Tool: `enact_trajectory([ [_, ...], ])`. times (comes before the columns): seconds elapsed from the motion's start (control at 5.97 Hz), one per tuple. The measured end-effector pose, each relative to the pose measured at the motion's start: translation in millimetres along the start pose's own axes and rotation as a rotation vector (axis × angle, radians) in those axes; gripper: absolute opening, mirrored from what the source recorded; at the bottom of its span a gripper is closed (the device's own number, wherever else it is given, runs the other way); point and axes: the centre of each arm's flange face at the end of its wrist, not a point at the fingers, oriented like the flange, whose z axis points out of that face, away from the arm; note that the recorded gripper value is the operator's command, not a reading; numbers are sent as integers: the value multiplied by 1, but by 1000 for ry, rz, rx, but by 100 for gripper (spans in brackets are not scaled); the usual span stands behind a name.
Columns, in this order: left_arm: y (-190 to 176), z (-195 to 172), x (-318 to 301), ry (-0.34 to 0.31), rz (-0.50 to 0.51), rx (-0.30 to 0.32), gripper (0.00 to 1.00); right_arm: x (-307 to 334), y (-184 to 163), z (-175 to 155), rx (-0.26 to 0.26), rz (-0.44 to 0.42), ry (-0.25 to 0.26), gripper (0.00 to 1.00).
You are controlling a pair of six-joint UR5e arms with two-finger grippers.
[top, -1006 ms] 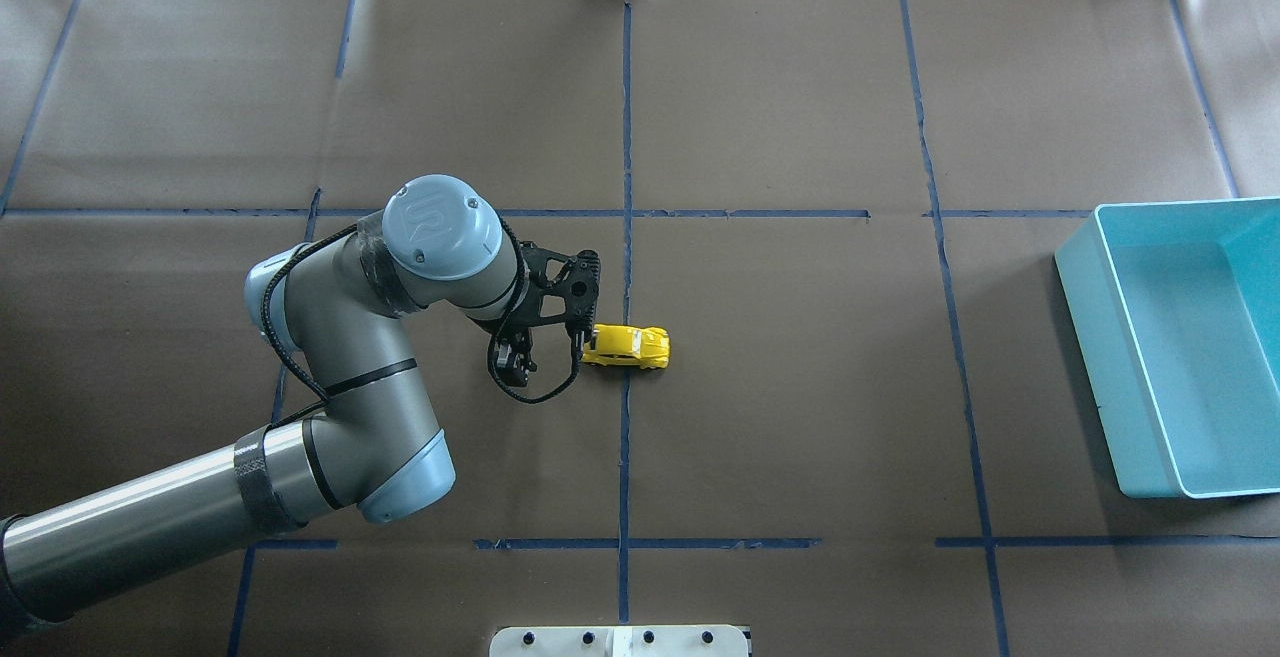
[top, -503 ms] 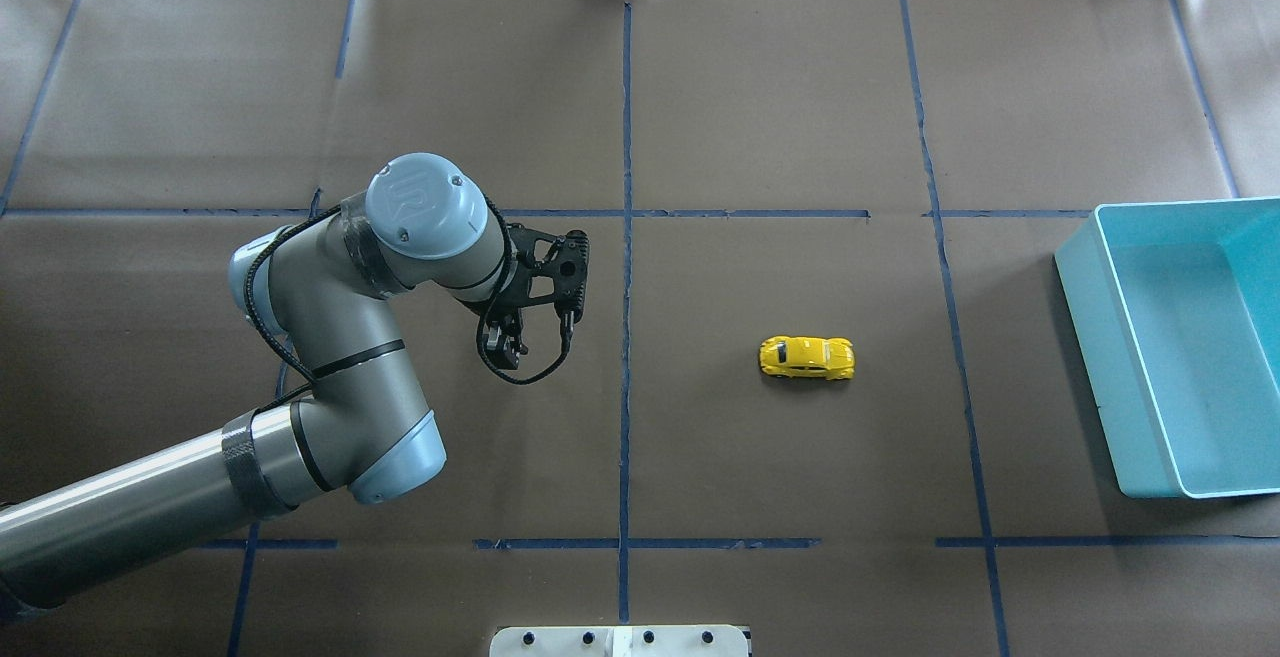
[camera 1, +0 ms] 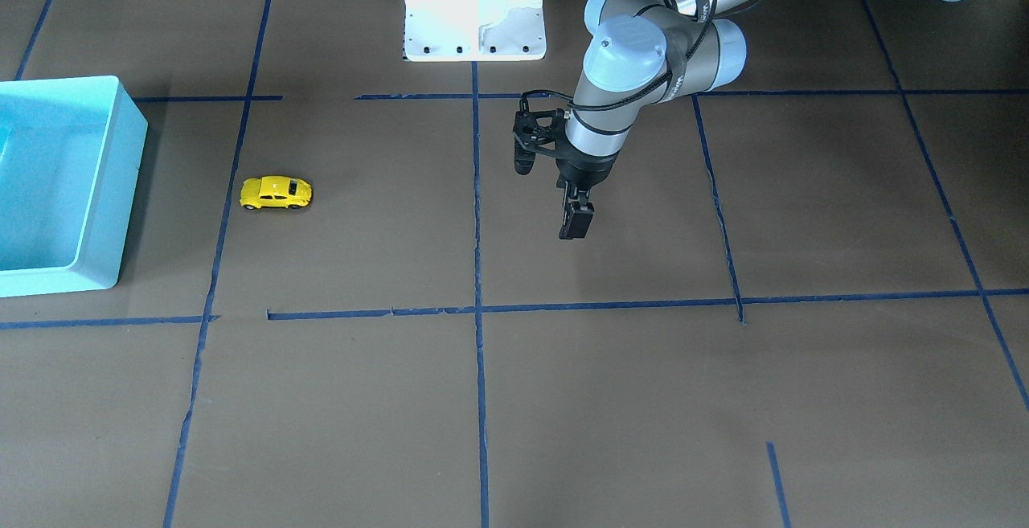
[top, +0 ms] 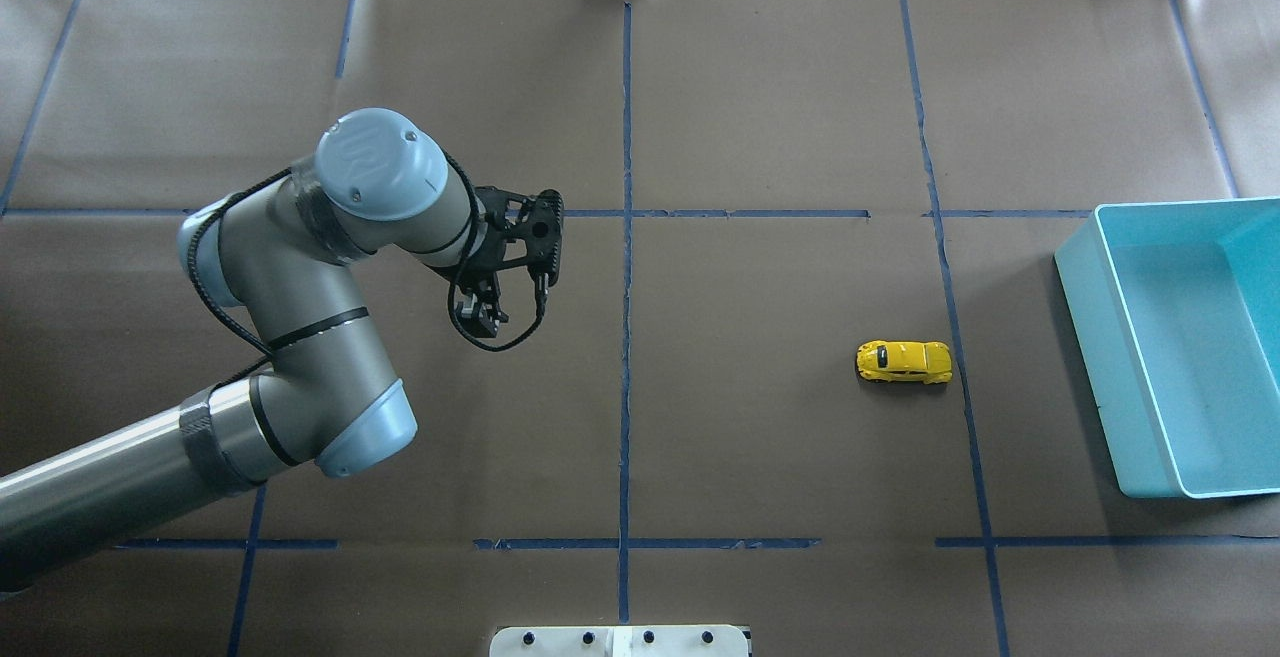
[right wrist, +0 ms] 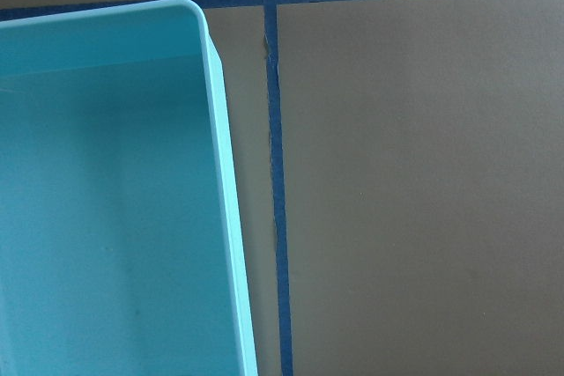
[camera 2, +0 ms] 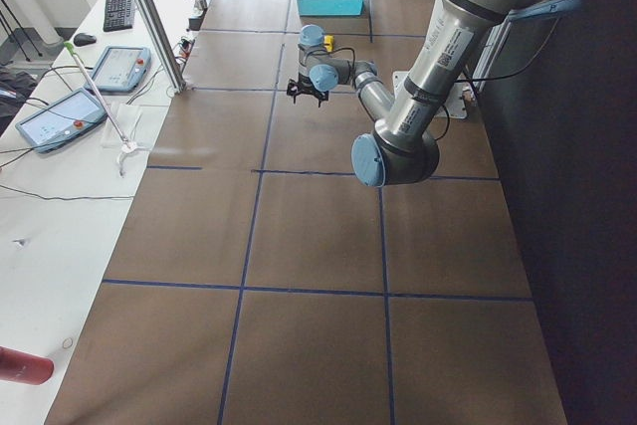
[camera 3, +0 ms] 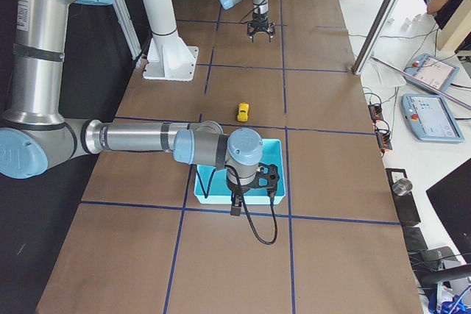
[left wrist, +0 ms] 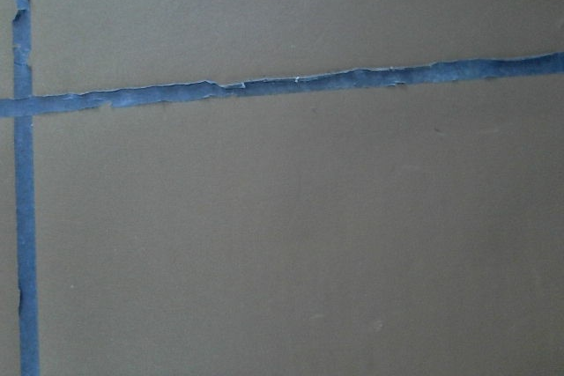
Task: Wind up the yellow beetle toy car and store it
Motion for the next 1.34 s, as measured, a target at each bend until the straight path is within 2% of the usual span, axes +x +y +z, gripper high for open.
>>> enact_trajectory([
  [0.17, 27, -28, -13, -23, -56, -27, 100, -2, 0, -2, 5, -6, 0, 100],
  [0.34, 52, -54, -29, -51, -155, -47, 100, -5, -1, -5, 12, -16, 0, 100],
  [0.5, 83, -75, -46, -64, -307, -54, 100, -10, -2, -10, 22, -30, 0, 100],
  [0.67, 126, -94, -68, -70, -478, -58, 100, -18, -5, -18, 42, -53, 0, 100],
  [1.01, 215, -121, -103, -123, -810, -93, 100, -39, -13, -35, 98, -120, -14, 100],
  [1.17, 255, -132, -115, -157, -936, -111, 100, -58, -16, -41, 117, -173, -35, 100],
  [1.34, 298, -142, -119, -183, -1021, -134, 100, -90, -20, -46, 136, -259, -48, 100],
])
